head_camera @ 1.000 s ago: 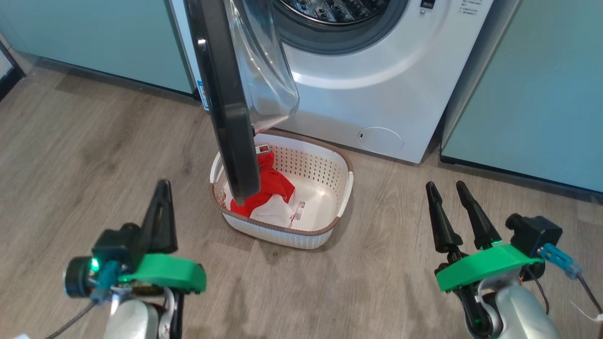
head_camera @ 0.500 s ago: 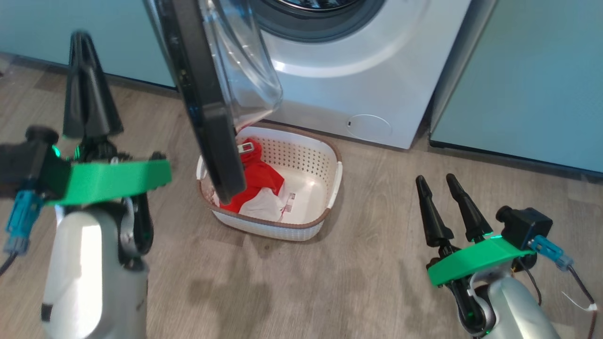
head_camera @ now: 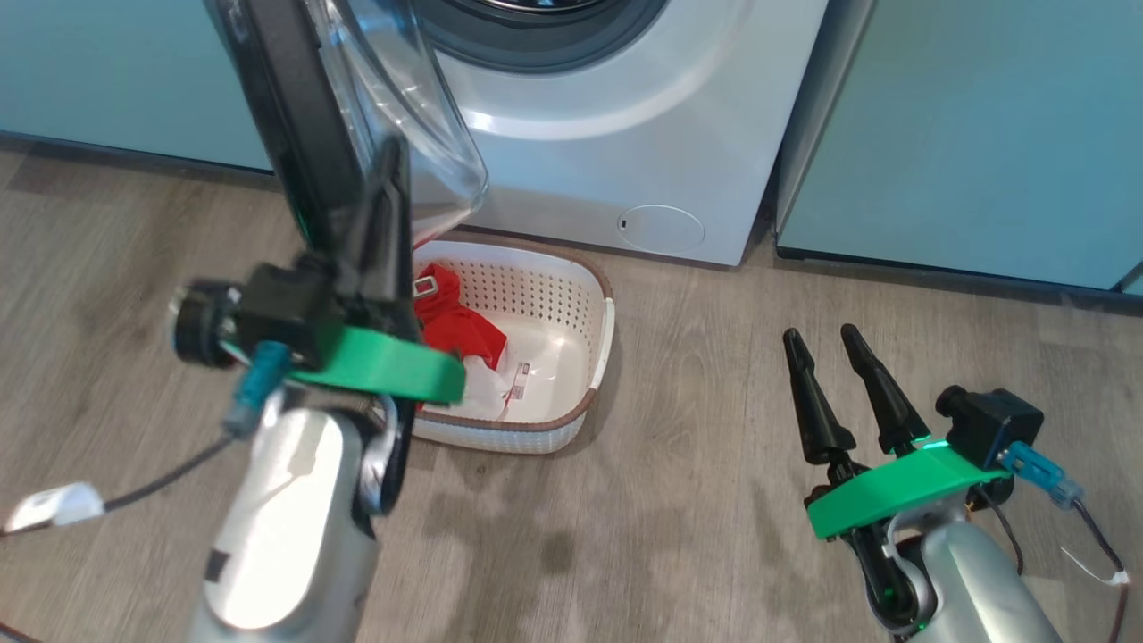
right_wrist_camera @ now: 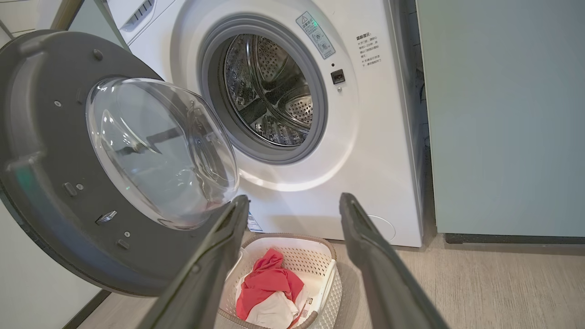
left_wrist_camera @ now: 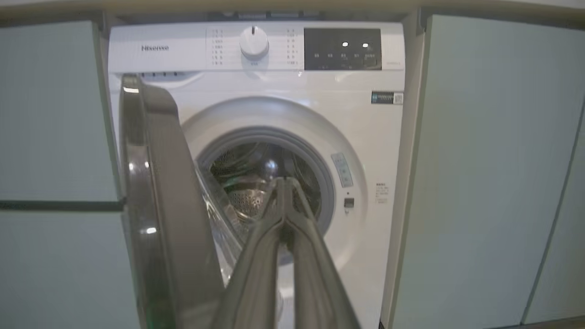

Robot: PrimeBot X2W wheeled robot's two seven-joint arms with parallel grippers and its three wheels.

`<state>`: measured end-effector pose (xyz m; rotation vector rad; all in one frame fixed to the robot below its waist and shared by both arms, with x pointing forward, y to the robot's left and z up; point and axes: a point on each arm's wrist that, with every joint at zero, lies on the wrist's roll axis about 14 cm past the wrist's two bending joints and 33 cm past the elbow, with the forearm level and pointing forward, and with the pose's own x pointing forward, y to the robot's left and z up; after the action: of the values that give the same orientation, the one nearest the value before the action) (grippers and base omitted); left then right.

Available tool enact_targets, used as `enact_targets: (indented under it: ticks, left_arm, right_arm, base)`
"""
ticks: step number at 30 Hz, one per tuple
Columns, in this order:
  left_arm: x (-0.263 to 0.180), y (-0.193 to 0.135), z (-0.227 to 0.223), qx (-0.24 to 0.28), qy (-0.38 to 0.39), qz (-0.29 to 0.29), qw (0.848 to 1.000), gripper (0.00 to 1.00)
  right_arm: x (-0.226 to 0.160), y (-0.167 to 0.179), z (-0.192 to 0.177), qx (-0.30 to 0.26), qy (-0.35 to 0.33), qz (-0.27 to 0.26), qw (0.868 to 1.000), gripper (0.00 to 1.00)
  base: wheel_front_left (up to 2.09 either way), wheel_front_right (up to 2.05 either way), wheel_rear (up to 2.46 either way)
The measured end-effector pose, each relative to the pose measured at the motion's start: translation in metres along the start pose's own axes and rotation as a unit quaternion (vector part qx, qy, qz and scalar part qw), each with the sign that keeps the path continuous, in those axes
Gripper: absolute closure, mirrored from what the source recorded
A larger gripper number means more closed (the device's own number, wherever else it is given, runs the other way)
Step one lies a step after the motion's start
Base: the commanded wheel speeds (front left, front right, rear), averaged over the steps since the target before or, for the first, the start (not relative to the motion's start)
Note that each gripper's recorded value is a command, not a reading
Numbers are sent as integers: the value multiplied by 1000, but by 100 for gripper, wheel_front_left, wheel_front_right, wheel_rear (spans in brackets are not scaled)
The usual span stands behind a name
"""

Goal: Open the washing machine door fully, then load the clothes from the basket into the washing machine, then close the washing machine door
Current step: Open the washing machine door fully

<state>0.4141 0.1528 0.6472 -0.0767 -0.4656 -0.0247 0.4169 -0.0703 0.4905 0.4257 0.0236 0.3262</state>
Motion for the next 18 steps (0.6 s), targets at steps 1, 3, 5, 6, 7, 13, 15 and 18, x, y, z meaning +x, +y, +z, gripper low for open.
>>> enact_targets:
  ticks: [1, 3, 5, 6, 7, 13, 15, 18]
  left_arm:
    - [-4, -2, -11, 0, 17, -2, 1000, 100]
    - [-10, -4, -30, 0, 47, -5, 999, 100]
    - [-15, -6, -46, -2, 72, -8, 997, 100]
    - [-17, -7, -52, -2, 82, -12, 997, 100]
    - [-18, -8, -58, -1, 91, -13, 996, 100]
    - [-30, -5, -91, -10, 143, -9, 990, 100]
    - [-33, -3, -99, -7, 157, -6, 988, 100]
    - [-39, 1, -111, -7, 177, -2, 984, 100]
  right_arm:
    - [0, -1, 0, 0, 0, -1, 1000, 0]
    - [-1, -1, 0, 0, -1, -1, 1000, 0]
    - [-1, 0, 1, 0, -2, 0, 1000, 0]
    - [-1, -1, 1, 1, -2, 0, 1000, 0]
    - [-1, -2, 0, 1, -1, -1, 1000, 0]
    - [-1, -6, -3, 3, 3, -6, 1000, 0]
    - [-1, -7, -4, 3, 4, -8, 1000, 0]
    - [0, -7, -5, 4, 5, -8, 1000, 0]
  base:
    - [0, 0, 0]
    - [0, 0, 0]
    - [0, 0, 0]
    - [0, 0, 0]
    - [0, 0, 0]
    - [0, 0, 0]
    - [0, 0, 0]
    - [0, 0, 0]
